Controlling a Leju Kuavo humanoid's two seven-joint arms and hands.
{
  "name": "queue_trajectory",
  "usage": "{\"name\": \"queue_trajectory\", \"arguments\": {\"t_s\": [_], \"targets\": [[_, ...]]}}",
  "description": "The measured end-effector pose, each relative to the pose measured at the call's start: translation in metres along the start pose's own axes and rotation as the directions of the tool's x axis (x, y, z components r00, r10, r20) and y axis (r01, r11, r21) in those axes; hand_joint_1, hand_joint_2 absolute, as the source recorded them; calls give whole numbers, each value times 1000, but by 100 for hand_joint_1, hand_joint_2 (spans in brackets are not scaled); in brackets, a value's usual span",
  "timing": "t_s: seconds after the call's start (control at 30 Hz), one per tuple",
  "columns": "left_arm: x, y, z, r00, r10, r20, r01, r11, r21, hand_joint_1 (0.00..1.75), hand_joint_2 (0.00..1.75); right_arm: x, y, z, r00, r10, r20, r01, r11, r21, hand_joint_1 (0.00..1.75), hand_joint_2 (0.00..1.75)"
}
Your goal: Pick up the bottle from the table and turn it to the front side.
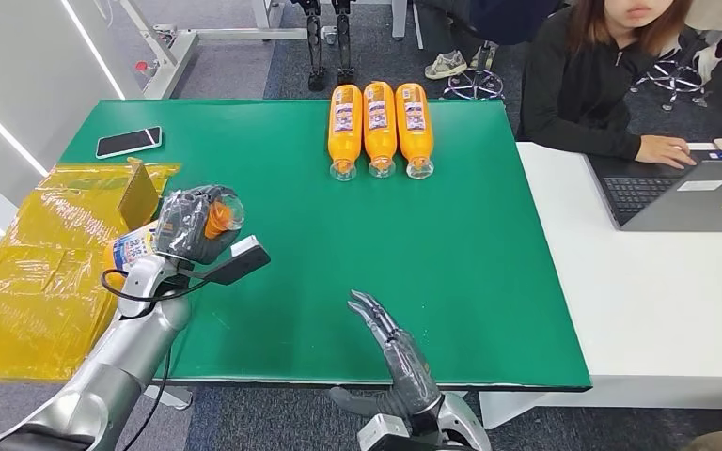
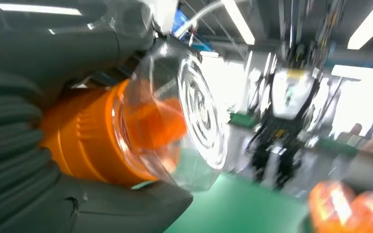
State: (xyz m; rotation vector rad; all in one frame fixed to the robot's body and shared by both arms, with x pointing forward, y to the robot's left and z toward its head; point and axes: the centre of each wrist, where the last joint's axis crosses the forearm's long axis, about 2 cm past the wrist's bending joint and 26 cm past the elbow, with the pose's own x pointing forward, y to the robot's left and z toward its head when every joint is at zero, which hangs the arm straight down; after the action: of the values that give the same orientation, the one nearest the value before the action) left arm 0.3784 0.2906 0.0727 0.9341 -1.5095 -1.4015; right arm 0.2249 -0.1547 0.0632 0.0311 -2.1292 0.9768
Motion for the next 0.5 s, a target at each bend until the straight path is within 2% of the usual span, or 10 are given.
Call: {"name": "queue_trajectory", "arguments": {"t_s": [0.13, 0.2, 0.3, 0.43, 0.5], "targets": [[-1, -11, 8, 988, -154, -29, 149, 980, -129, 164, 175, -5, -2, 8, 1000, 16, -18, -16, 1000, -2, 0, 175], [-4, -15, 11, 972, -235, -28, 226, 956, -187, 166, 175, -6, -3, 12, 1000, 18, -25, -18, 1000, 1, 0, 175], [-11, -18, 16, 942, -335, -29, 314, 907, -281, 154, 175, -8, -3, 18, 999, 25, -30, -25, 1000, 14, 0, 175], [-19, -23, 24, 916, -399, -38, 354, 849, -394, 10, 175, -9, -4, 25, 999, 42, -34, -41, 999, 23, 0, 175], [-20, -24, 25, 905, -425, -16, 383, 832, -402, 0, 175, -8, -3, 28, 998, 47, -39, -46, 999, 25, 0, 175]]}}
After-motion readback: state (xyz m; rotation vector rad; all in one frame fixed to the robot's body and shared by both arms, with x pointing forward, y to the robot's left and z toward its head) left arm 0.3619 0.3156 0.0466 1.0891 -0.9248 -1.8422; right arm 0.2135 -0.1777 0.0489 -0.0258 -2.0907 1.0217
